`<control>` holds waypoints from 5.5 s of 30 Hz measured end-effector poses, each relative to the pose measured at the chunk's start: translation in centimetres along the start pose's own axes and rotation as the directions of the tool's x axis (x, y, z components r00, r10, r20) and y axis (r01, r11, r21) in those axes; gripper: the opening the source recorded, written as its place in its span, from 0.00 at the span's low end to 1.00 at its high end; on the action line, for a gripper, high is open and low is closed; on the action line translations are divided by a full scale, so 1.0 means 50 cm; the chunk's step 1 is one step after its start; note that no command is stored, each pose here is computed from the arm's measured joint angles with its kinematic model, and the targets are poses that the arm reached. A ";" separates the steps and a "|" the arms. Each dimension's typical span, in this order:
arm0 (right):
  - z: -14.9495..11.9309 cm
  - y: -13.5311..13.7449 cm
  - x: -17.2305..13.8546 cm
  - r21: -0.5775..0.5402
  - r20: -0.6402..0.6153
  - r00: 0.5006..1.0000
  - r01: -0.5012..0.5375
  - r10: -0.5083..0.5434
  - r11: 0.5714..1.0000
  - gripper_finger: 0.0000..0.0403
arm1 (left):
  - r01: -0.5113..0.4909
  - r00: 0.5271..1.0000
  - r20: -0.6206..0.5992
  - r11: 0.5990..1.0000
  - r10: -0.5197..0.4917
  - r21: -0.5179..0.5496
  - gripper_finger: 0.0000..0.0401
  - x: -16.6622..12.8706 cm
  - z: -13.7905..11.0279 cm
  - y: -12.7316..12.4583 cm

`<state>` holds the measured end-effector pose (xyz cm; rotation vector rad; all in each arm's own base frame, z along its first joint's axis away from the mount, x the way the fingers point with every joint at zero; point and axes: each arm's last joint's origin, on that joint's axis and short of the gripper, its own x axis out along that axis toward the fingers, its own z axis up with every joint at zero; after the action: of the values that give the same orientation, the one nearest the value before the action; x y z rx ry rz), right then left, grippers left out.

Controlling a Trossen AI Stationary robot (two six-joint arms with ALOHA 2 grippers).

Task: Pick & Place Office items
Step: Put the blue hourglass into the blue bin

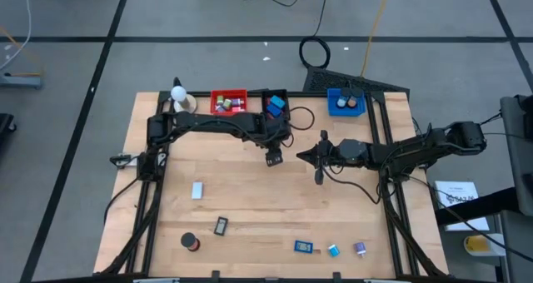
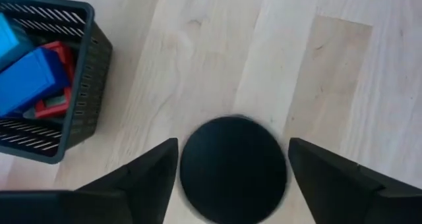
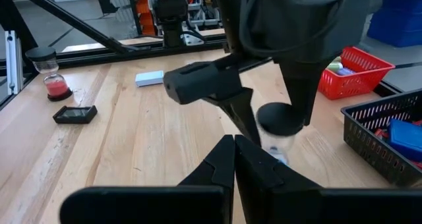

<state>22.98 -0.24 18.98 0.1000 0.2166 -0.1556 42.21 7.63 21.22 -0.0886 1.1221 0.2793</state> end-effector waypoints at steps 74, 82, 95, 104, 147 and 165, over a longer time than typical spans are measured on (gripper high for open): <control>0.181 0.003 0.079 0.039 0.098 0.995 -0.031 0.027 0.999 0.00 | 0.060 0.420 0.903 0.996 -0.091 0.072 0.09 -0.157 -0.529 0.017; 0.235 -0.010 0.135 0.016 -0.241 0.941 0.247 -0.236 0.969 0.07 | 0.060 0.421 0.903 0.996 -0.091 0.072 0.09 -0.157 -0.529 0.017; 0.206 -0.042 0.180 0.075 -0.608 0.762 0.336 -0.224 0.939 0.47 | 0.060 0.427 0.900 0.996 -0.091 0.073 0.09 -0.156 -0.530 0.017; 0.183 -0.047 0.217 0.078 -0.602 0.768 0.332 -0.221 0.940 0.74 | 0.060 0.425 0.901 0.996 -0.091 0.072 0.09 -0.156 -0.530 0.017; 0.042 -0.091 0.293 0.069 -0.683 0.600 0.620 -0.416 0.782 0.83 | 0.060 0.427 0.900 0.996 -0.091 0.073 0.09 -0.156 -0.530 0.017; 0.003 -0.101 0.294 0.065 -0.747 0.548 0.625 -0.377 0.778 0.57 | 0.060 0.426 0.900 0.996 -0.091 0.073 0.09 -0.156 -0.529 0.017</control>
<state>36.37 -7.33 15.43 0.4394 1.0101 -0.7615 15.65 1.52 16.79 0.0476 0.0025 0.1774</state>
